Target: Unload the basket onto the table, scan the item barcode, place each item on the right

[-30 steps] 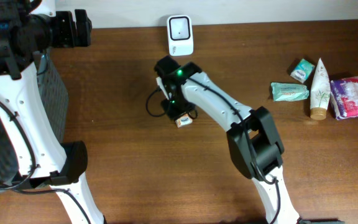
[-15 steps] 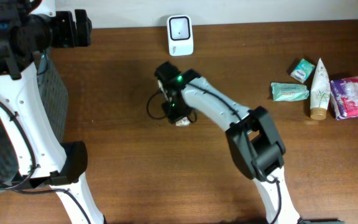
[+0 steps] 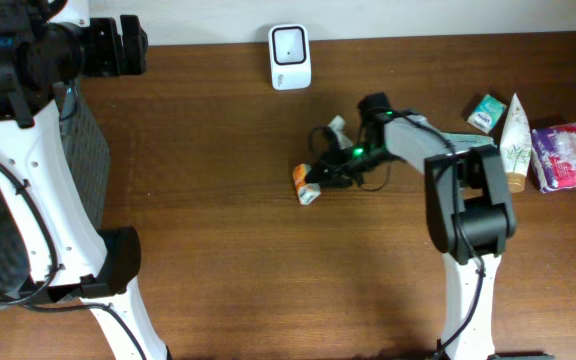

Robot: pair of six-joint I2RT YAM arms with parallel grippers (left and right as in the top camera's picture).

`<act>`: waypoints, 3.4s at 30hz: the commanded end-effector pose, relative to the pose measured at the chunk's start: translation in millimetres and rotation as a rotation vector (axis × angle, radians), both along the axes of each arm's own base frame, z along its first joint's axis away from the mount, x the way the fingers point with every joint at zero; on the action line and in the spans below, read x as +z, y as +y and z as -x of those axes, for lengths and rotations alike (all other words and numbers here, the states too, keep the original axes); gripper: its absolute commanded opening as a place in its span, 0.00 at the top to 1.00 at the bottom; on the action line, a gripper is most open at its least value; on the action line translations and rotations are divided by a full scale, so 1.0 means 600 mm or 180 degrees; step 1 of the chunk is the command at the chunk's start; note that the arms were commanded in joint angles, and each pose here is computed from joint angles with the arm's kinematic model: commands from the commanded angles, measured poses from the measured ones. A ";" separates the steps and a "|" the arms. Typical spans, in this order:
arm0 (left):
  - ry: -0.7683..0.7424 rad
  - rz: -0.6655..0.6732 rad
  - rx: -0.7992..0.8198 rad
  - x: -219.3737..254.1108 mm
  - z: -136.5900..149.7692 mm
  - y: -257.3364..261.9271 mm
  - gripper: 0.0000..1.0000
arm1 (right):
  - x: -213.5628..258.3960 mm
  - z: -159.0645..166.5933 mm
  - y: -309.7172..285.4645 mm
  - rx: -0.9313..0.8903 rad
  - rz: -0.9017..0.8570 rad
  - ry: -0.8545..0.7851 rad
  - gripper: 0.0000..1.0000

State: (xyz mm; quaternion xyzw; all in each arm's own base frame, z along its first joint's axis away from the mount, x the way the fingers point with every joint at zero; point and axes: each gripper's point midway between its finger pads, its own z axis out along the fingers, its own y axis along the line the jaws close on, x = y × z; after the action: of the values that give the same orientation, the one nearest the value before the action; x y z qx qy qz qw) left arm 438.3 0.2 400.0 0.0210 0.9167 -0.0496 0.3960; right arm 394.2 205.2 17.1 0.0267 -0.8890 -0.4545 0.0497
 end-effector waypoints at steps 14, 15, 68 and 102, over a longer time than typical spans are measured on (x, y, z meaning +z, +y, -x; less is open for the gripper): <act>-0.0010 0.0027 -0.0015 0.003 0.002 -0.002 0.01 | 0.019 -0.003 -0.009 0.0612 0.0861 -0.0407 0.58; -0.0010 0.0027 -0.0015 0.003 0.002 -0.002 0.01 | 0.010 -0.009 -0.008 0.0544 0.1037 -0.0405 0.58; -0.0010 0.0027 -0.0015 0.003 0.002 -0.002 0.01 | 0.272 -0.117 0.075 0.0412 -0.1967 -0.1154 0.96; -0.0010 0.0027 -0.0015 0.003 0.002 -0.002 0.01 | 0.203 -0.415 0.077 0.1388 0.3157 -0.5172 0.96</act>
State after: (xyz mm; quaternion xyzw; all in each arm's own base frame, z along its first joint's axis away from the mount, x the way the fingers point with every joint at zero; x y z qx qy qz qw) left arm 438.3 0.2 400.0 0.0211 0.9167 -0.0495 0.3960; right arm 644.9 237.9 142.6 0.4582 -0.7275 0.1621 -0.4843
